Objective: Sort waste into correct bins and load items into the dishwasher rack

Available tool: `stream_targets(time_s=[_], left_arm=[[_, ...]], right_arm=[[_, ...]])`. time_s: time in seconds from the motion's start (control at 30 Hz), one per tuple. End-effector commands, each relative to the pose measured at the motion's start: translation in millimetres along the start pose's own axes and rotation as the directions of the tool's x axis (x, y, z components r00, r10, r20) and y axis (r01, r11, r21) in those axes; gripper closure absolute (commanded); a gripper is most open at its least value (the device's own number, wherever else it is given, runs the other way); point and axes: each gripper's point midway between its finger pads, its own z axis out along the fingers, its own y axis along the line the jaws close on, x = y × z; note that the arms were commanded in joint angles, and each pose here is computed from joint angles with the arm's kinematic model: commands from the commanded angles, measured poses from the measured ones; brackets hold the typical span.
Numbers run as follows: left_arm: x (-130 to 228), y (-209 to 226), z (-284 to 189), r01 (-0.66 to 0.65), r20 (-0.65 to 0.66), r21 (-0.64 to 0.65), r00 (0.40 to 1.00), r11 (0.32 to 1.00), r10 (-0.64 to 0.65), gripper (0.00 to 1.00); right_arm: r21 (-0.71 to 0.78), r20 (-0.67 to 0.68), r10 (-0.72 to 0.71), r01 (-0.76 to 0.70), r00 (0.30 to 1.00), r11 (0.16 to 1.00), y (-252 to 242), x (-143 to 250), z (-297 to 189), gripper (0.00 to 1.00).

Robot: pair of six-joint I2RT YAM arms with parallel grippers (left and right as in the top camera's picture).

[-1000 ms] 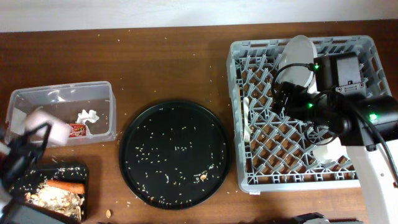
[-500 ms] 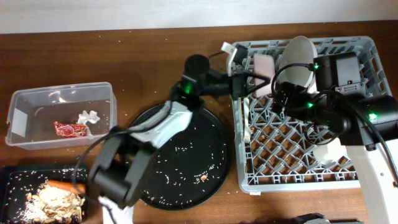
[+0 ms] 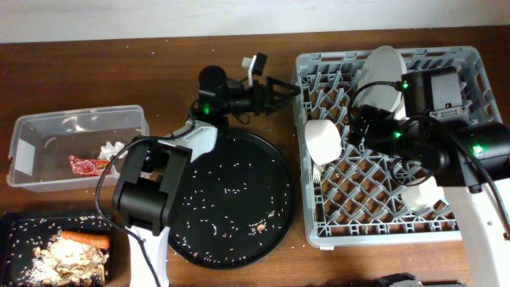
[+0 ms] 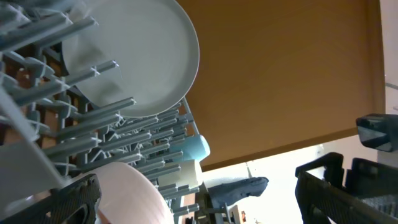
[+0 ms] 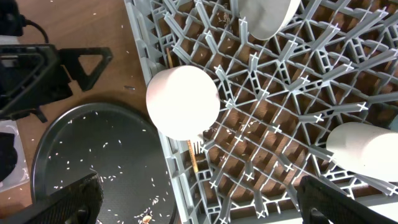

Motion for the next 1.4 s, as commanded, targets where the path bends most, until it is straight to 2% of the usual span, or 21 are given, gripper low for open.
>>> stream_targets(time_s=[0.0, 0.07, 0.1, 0.13, 0.2, 0.23, 0.27, 0.3, 0.37, 0.4, 0.5, 0.63, 0.67, 0.7, 0.73, 0.83, 0.9, 0.93, 1.0, 1.13, 1.37], left_arm=[[-23, -58, -45, -0.135, 0.002, 0.041, 0.991, 0.990, 0.135, 0.01], [-52, -125, -94, -0.268, 0.104, 0.014, 0.959, 0.963, 0.265, 0.01], [-59, -144, -116, -0.291, 0.139, -0.022, 0.947, 0.957, 0.291, 0.01], [-66, -165, -153, -0.307, 0.202, -0.124, 0.923, 0.944, 0.327, 0.01], [-56, -159, -218, -0.224, 0.289, -0.427, 0.884, 0.876, 0.367, 0.01], [-11, -122, -290, 0.011, 0.287, -0.785, 0.892, 0.620, 0.348, 0.01], [23, -113, -329, 0.107, 0.260, -0.900, 0.911, 0.423, 0.322, 0.01], [64, -117, -366, 0.179, 0.234, -0.962, 0.931, 0.208, 0.281, 0.01], [117, -147, -412, 0.267, 0.230, -0.958, 0.931, -0.100, 0.283, 0.01], [131, -166, -419, 0.287, 0.224, -0.945, 0.918, -0.157, 0.328, 0.01], [148, -197, -420, 0.309, 0.211, -0.934, 0.882, -0.180, 0.421, 0.01], [153, -201, -419, 0.310, 0.209, -0.934, 0.878, -0.178, 0.432, 0.01], [155, -200, -419, 0.309, 0.210, -0.934, 0.882, -0.180, 0.422, 0.01], [156, -200, -419, 0.308, 0.210, -0.934, 0.883, -0.180, 0.421, 0.01], [156, -200, -419, 0.308, 0.210, -0.934, 0.883, -0.180, 0.421, 0.01], [156, -200, -419, 0.308, 0.210, -0.934, 0.883, -0.180, 0.421, 0.01], [156, -200, -418, 0.308, 0.210, -0.934, 0.883, -0.180, 0.421, 0.01], [156, -200, -419, 0.309, 0.211, -0.934, 0.882, -0.180, 0.421, 0.01], [156, -200, -419, 0.308, 0.210, -0.934, 0.883, -0.180, 0.421, 0.01], [156, -200, -419, 0.309, 0.211, -0.934, 0.883, -0.180, 0.420, 0.01], [156, -200, -419, 0.308, 0.210, -0.934, 0.883, -0.180, 0.421, 0.01]], right_arm=[[0.003, 0.009, 0.004, -0.004, 1.000, 1.000, -1, -2, -2, 0.01], [0.003, 0.009, 0.004, -0.004, 1.000, 1.000, -1, -2, -2, 0.01], [0.003, 0.009, 0.004, -0.004, 1.000, 1.000, -1, -2, -2, 0.01], [0.003, 0.009, 0.004, -0.004, 1.000, 1.000, -1, -2, -2, 0.01], [0.003, 0.009, 0.004, -0.004, 1.000, 1.000, -1, -2, -2, 0.01], [0.004, 0.009, 0.004, -0.004, 1.000, 1.000, -1, -2, -2, 0.01], [0.004, 0.009, 0.004, -0.004, 1.000, 1.000, -1, -2, -2, 0.01], [0.003, 0.009, 0.004, -0.004, 1.000, 1.000, -1, -2, -2, 0.01], [0.006, 0.003, 0.004, -0.004, 1.000, 1.000, -1, -2, 0, 0.01], [0.000, 0.015, 0.003, -0.003, 1.000, 1.000, -1, -1, -4, 0.01], [-0.085, 0.172, 0.011, 0.003, 0.985, 0.996, -5, 5, -62, 0.01], [-0.182, 0.349, 0.036, 0.029, 0.937, 0.983, -15, 24, -127, 0.01], [-0.203, 0.389, 0.045, 0.038, 0.920, 0.978, -18, 30, -142, 0.01], [-0.150, 0.478, 0.016, 0.064, 0.878, 0.987, -35, 35, -158, 0.01], [-0.169, 0.540, 0.036, 0.067, 0.841, 0.983, -35, 29, -161, 0.01], [-0.244, 0.663, 0.089, 0.103, 0.743, 0.964, -34, 27, -103, 0.01], [-0.218, 0.607, 0.075, 0.075, 0.791, 0.973, -57, 69, -8, 0.01], [-0.272, 0.620, 0.114, 0.077, 0.776, 0.959, -59, 79, 26, 0.01], [-0.336, 0.638, 0.125, 0.129, 0.760, 0.933, -55, 94, 59, 0.01], [-0.391, 0.729, 0.177, 0.189, 0.661, 0.901, -57, 90, 82, 0.01], [-0.381, 0.729, 0.179, 0.174, 0.661, 0.908, -61, 89, 84, 0.01]])
